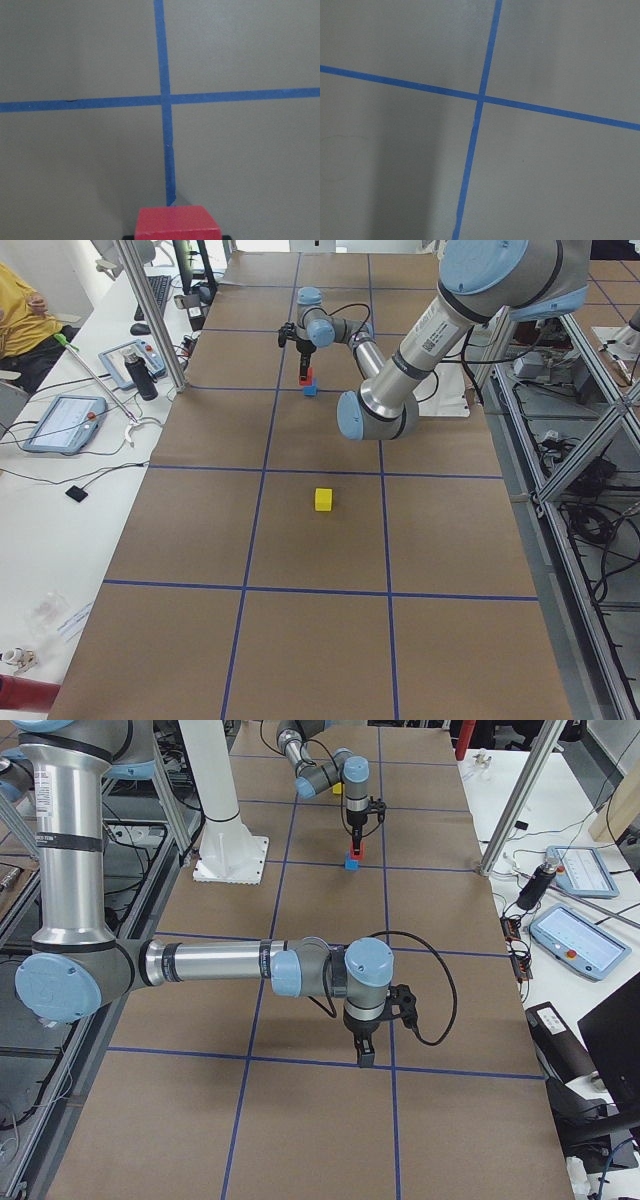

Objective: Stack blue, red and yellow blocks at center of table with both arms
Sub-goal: 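Hold the red cube on the blue cube, then open the left gripper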

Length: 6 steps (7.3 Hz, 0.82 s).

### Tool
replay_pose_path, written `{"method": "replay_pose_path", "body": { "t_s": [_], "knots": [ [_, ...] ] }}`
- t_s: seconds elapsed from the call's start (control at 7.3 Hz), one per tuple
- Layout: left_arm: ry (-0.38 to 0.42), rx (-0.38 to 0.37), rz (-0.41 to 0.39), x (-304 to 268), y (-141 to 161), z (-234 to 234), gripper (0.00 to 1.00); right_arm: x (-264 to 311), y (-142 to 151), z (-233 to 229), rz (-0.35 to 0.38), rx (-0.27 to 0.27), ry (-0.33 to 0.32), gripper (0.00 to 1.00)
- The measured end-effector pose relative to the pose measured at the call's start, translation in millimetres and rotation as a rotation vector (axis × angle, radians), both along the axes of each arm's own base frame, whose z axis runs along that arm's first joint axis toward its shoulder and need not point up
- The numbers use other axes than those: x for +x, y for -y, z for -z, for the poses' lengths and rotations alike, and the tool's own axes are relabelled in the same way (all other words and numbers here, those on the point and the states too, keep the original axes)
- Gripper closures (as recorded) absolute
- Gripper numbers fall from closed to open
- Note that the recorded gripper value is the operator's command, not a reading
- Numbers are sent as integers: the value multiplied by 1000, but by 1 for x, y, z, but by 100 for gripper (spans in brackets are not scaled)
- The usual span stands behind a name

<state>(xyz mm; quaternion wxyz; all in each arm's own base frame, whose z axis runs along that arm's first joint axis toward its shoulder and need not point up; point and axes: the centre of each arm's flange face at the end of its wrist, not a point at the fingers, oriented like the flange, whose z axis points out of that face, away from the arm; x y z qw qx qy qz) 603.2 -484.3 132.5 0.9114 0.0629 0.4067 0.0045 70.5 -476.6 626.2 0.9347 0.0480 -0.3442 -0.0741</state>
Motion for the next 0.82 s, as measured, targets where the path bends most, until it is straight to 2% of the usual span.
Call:
{"method": "replay_pose_path", "body": {
  "t_s": [0.14,0.27,0.41,0.82],
  "knots": [
    [0,0,0,0,0,0,68,0,0,0,0,1,0,0],
    [-1,0,1,-1,-1,1,74,0,0,0,0,1,0,0],
    [-1,1,0,-1,-1,1,77,0,0,0,0,0,0,0],
    [-3,4,-2,-2,-2,3,77,0,0,0,0,0,0,0]
  ]
}}
